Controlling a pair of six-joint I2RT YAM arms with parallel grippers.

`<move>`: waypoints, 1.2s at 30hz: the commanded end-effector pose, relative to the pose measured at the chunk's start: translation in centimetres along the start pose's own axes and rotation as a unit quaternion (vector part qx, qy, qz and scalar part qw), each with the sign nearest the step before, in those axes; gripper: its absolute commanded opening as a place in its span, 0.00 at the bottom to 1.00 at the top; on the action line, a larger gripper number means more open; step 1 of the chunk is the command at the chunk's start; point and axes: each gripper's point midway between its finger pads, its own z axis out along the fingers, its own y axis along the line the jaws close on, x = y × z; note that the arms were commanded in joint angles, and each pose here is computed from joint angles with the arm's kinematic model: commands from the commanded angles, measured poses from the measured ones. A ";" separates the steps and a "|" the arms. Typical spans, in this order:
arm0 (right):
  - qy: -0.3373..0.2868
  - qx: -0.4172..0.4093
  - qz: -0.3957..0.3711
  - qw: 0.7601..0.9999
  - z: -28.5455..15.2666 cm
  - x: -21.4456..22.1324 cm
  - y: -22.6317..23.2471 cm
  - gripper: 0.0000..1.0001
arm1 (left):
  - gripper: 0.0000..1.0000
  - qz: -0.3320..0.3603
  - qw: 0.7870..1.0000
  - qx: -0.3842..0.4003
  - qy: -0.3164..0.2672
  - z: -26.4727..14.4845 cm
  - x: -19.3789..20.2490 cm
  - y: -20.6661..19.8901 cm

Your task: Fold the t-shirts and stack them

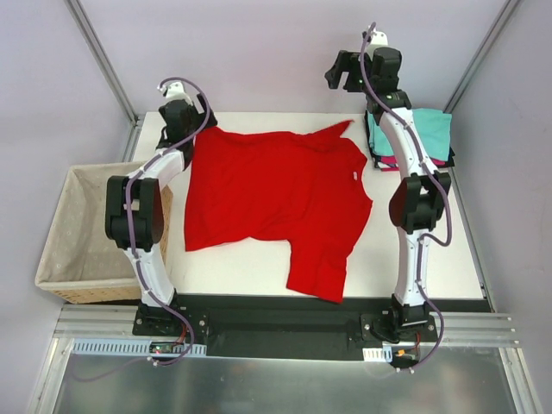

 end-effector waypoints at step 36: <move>0.349 0.118 -0.036 0.929 -24.5 33.0 9.0 0.97 | 0.99 -0.003 0.930 -0.087 0.356 -22.0 23.1 1.0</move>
